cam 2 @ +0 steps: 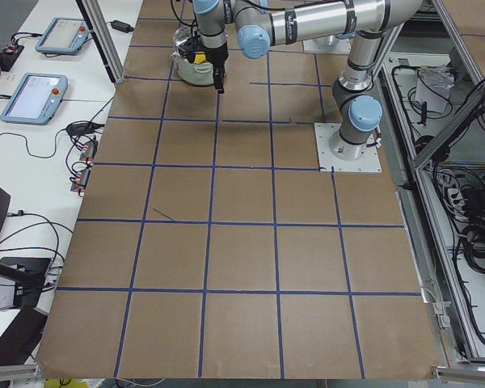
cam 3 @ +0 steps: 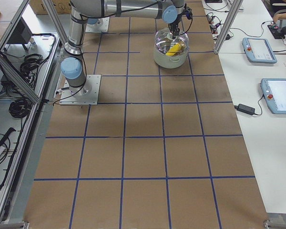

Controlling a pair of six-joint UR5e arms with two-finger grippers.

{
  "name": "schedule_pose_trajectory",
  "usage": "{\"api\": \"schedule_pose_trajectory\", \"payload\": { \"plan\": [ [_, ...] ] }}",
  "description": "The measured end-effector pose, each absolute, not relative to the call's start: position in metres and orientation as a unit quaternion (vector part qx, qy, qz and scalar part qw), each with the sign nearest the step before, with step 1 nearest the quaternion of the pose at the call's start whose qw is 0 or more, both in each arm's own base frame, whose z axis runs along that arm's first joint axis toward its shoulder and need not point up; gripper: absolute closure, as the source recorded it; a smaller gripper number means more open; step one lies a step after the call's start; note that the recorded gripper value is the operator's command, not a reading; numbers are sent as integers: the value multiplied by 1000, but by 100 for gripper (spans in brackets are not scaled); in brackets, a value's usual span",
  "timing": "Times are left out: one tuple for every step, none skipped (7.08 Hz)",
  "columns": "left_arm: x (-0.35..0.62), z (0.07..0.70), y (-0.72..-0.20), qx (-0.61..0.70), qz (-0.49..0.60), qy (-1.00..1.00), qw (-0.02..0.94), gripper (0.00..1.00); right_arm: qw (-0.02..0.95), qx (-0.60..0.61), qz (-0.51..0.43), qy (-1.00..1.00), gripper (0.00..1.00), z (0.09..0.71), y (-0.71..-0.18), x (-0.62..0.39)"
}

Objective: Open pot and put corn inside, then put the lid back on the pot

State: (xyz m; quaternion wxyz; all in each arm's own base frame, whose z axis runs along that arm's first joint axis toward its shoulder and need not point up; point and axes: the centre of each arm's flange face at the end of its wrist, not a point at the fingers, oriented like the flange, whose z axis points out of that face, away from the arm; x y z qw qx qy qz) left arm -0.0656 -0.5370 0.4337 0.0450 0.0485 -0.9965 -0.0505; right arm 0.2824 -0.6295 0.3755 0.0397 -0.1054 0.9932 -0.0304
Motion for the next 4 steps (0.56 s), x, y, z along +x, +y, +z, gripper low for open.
{"api": "schedule_pose_trajectory", "payload": {
  "plan": [
    [-66, 434, -537, 79, -53, -994, 45, 0, 40, -106, -31, 993, 79, 369, -633, 283],
    [-66, 434, -537, 103, -55, -992, 43, 0, 40, -106, -33, 993, 79, 364, -636, 284],
    [-66, 436, -539, 115, -54, -991, 43, 0, 39, -105, -33, 993, 79, 361, -638, 285],
    [-67, 440, -539, 117, -49, -991, 43, 0, 39, -105, -33, 993, 79, 360, -639, 285]
  ]
}}
